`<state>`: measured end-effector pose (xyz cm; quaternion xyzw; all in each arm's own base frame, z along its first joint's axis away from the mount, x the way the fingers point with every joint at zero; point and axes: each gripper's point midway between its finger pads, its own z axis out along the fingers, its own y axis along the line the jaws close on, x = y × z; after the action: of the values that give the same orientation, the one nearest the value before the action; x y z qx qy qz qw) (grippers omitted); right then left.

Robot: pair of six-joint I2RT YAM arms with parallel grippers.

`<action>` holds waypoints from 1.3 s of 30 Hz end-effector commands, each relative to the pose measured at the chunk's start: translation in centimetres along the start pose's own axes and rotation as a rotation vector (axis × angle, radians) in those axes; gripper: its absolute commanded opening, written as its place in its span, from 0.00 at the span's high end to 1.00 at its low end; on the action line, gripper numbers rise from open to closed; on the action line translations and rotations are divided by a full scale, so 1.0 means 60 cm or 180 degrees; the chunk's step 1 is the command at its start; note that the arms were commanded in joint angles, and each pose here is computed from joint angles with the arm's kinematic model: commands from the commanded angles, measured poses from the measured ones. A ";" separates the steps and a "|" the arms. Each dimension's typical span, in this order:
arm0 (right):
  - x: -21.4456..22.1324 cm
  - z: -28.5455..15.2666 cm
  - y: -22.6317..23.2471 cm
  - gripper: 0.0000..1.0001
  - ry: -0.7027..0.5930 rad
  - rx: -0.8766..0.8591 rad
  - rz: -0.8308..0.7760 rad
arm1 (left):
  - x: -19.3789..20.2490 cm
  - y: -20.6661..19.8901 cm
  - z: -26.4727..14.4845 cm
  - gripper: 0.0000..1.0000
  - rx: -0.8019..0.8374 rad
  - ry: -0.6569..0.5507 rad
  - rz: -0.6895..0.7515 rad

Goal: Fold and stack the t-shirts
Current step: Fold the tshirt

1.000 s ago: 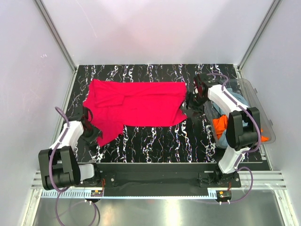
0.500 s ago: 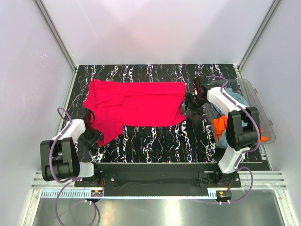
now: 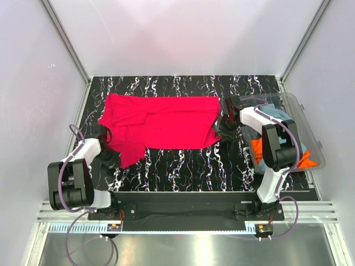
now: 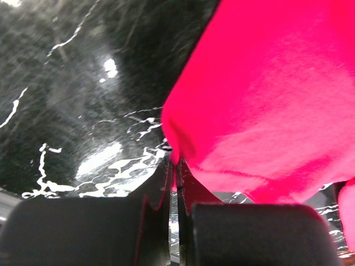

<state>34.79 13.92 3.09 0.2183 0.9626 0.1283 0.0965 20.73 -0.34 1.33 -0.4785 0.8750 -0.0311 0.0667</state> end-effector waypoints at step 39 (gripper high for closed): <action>0.105 -0.057 -0.127 1.00 -0.0516 0.0553 -0.0020 | -0.012 -0.016 -0.103 1.00 0.0825 -0.0569 0.0333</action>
<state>24.90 9.56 3.01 0.2544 0.9566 0.0333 0.1381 20.87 0.01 6.86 -0.4450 0.8702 -0.0825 0.1948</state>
